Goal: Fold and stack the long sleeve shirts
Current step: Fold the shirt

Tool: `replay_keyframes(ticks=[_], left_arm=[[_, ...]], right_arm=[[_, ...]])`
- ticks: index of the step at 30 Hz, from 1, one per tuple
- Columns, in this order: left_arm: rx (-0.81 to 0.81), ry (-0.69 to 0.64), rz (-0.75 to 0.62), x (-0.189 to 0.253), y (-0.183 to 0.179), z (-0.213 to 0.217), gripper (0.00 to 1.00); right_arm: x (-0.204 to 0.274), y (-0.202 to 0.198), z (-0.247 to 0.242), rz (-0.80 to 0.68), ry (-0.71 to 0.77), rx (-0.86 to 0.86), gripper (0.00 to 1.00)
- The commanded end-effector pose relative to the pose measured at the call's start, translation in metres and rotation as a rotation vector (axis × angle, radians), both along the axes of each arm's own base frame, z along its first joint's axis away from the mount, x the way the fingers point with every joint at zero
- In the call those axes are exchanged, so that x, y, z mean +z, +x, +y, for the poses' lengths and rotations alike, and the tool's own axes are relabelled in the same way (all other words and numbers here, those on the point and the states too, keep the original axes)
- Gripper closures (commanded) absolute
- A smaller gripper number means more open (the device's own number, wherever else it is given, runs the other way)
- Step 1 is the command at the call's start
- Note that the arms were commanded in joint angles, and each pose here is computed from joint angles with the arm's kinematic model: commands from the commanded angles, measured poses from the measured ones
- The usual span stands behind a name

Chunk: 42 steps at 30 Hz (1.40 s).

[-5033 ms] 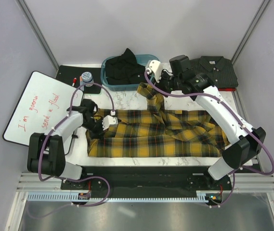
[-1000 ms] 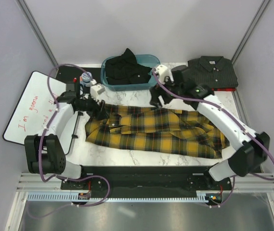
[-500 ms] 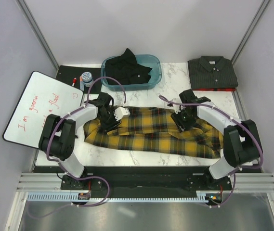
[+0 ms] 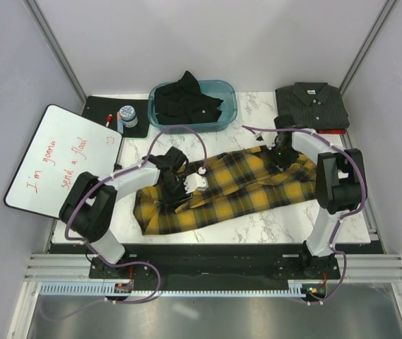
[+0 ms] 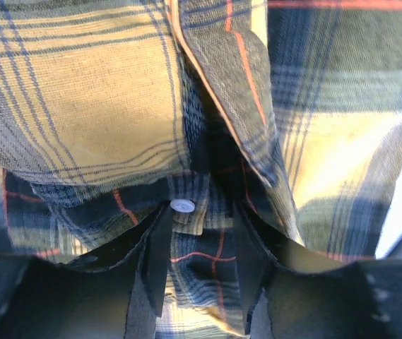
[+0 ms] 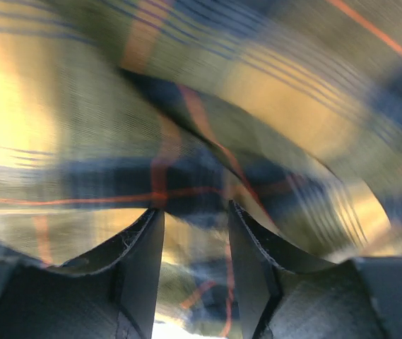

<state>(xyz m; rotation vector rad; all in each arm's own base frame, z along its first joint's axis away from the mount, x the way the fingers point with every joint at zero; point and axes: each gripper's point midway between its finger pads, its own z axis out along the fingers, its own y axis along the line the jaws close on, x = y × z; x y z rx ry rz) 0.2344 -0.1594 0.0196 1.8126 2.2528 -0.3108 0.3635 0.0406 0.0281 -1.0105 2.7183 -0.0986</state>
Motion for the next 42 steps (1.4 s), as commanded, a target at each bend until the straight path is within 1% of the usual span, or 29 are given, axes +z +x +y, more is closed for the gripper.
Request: replay_keyframes(ticks=[1,2,3,4,5,7,8,11,12,13,15,16,17,19,21,23,25,26,27,28,29,30,31,32,33,36,38,41,42], left_arm=[[0.078,-0.166,0.208,0.021,-0.023,-0.046,0.50],[0.052,-0.249,0.205,0.039,-0.024,-0.058,0.44],[0.013,-0.289,0.181,0.050,-0.025,-0.062,0.41],[-0.005,-0.316,0.160,0.056,-0.025,-0.062,0.39],[-0.021,-0.356,0.106,0.072,-0.023,-0.063,0.34],[0.057,-0.406,0.084,0.087,-0.013,-0.053,0.30],[0.084,-0.467,0.106,0.098,-0.013,-0.052,0.27],[0.308,-0.615,0.143,0.126,0.008,-0.024,0.22],[0.407,-0.650,0.183,0.133,0.011,-0.017,0.21],[0.522,-0.683,0.189,0.137,0.023,0.004,0.20],[0.659,-0.752,0.274,0.144,0.025,0.014,0.17],[0.750,-0.778,0.294,0.142,0.029,0.030,0.13],[0.791,-0.799,0.329,0.141,0.028,0.033,0.07],[0.887,-0.807,0.364,0.134,0.025,0.041,0.05],[0.922,-0.786,0.335,0.129,0.029,0.046,0.04],[0.886,-0.786,0.288,0.134,0.031,0.048,0.05],[0.792,-0.777,0.205,0.142,0.037,0.049,0.08],[0.725,-0.755,0.200,0.143,0.033,0.046,0.09],[0.537,-0.709,0.094,0.142,0.033,0.046,0.10],[0.434,-0.597,0.063,0.135,0.025,0.041,0.12],[0.347,-0.527,0.028,0.126,0.021,0.041,0.14],[0.205,-0.452,-0.042,0.117,0.021,0.044,0.16],[0.120,-0.387,-0.036,0.100,0.010,0.041,0.20],[0.080,-0.301,-0.068,0.086,0.011,0.051,0.23],[0.019,-0.262,-0.083,0.076,0.011,0.053,0.25],[-0.100,-0.185,-0.063,0.046,-0.002,0.047,0.32],[-0.136,-0.164,-0.032,0.030,-0.013,0.041,0.36],[-0.195,-0.126,0.047,0.010,-0.038,0.022,0.42],[-0.258,-0.109,0.065,0.006,-0.050,0.010,0.44]], right_arm=[[0.041,0.029,-0.052,-0.106,-0.116,0.021,0.49],[0.048,0.028,-0.048,-0.108,-0.098,0.027,0.49],[0.056,0.021,-0.044,-0.087,-0.073,0.040,0.47],[0.071,0.018,-0.038,-0.108,-0.040,0.042,0.46],[0.077,0.014,-0.024,-0.103,0.028,0.048,0.45],[0.101,0.003,-0.002,-0.105,0.126,0.046,0.41],[0.109,0.000,0.015,-0.108,0.197,0.058,0.41],[0.129,-0.017,0.063,-0.102,0.361,0.103,0.41],[0.131,-0.023,0.077,-0.087,0.402,0.118,0.41],[0.133,-0.030,0.098,-0.071,0.443,0.134,0.42],[0.128,-0.039,0.126,-0.040,0.514,0.152,0.43],[0.121,-0.048,0.147,-0.007,0.533,0.162,0.43],[0.116,-0.052,0.157,0.002,0.543,0.167,0.44],[0.093,-0.057,0.181,0.033,0.546,0.190,0.45],[0.079,-0.055,0.194,0.040,0.549,0.178,0.46],[0.059,-0.053,0.197,0.069,0.519,0.161,0.48],[0.039,-0.052,0.194,0.097,0.479,0.156,0.48],[0.033,-0.052,0.191,0.106,0.459,0.158,0.47],[0.019,-0.054,0.187,0.135,0.429,0.167,0.47],[0.013,-0.054,0.184,0.146,0.405,0.170,0.47],[0.006,-0.054,0.179,0.153,0.378,0.167,0.47],[-0.002,-0.057,0.175,0.172,0.353,0.173,0.48],[-0.006,-0.058,0.171,0.176,0.338,0.173,0.48],[-0.010,-0.062,0.167,0.187,0.322,0.176,0.47],[-0.010,-0.063,0.164,0.186,0.313,0.180,0.48],[-0.011,-0.071,0.155,0.185,0.285,0.192,0.47],[-0.009,-0.075,0.151,0.185,0.277,0.204,0.43],[0.016,-0.079,0.150,0.162,0.307,0.209,0.40],[0.033,-0.081,0.147,0.141,0.324,0.210,0.39]])
